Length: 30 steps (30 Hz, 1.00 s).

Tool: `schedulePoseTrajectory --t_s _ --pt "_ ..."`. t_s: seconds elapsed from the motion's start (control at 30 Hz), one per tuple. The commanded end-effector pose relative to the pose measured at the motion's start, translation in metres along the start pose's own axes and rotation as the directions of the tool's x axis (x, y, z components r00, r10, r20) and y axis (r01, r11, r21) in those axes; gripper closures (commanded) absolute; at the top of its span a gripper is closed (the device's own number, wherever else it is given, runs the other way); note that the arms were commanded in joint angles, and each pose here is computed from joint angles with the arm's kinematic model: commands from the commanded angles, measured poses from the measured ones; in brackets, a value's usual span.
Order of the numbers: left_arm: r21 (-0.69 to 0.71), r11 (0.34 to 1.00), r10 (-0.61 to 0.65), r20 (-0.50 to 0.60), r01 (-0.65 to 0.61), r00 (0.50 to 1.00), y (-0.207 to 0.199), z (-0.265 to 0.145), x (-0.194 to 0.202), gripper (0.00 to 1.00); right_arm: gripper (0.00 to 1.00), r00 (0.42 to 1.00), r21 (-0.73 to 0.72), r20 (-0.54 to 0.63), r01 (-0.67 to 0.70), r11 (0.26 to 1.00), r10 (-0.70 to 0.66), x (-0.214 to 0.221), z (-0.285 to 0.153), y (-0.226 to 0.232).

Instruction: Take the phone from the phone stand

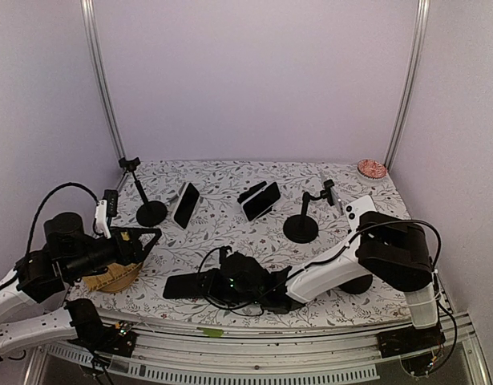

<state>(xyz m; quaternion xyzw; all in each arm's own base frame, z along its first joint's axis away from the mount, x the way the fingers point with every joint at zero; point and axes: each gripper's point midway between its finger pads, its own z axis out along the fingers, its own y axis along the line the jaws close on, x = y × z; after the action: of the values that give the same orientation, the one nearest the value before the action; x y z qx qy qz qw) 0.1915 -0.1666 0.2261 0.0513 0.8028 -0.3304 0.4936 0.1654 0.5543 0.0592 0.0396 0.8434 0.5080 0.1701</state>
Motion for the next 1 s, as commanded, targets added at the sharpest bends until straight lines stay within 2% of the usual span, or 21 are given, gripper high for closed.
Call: schedulePoseTrajectory --t_s 0.0,0.23,0.6,0.97 --pt "0.016 1.0 -0.007 0.029 0.007 1.0 -0.006 -0.003 -0.008 0.09 0.7 0.999 0.018 0.002 -0.044 0.999 0.044 0.005 0.002 -0.019" --pt "0.017 1.0 -0.006 0.024 0.006 1.0 -0.007 -0.002 -0.006 0.09 0.64 0.998 0.035 0.002 -0.065 0.997 0.065 0.007 -0.005 -0.03" --pt "0.02 1.0 -0.002 0.018 0.002 1.0 -0.009 -0.003 -0.004 0.1 0.63 0.999 0.07 0.016 -0.053 0.996 0.052 0.009 -0.012 -0.042" --pt "0.017 1.0 0.0 0.018 -0.001 1.0 -0.01 -0.004 -0.004 0.1 0.61 0.998 0.165 0.07 -0.013 0.986 0.001 0.003 -0.031 -0.053"
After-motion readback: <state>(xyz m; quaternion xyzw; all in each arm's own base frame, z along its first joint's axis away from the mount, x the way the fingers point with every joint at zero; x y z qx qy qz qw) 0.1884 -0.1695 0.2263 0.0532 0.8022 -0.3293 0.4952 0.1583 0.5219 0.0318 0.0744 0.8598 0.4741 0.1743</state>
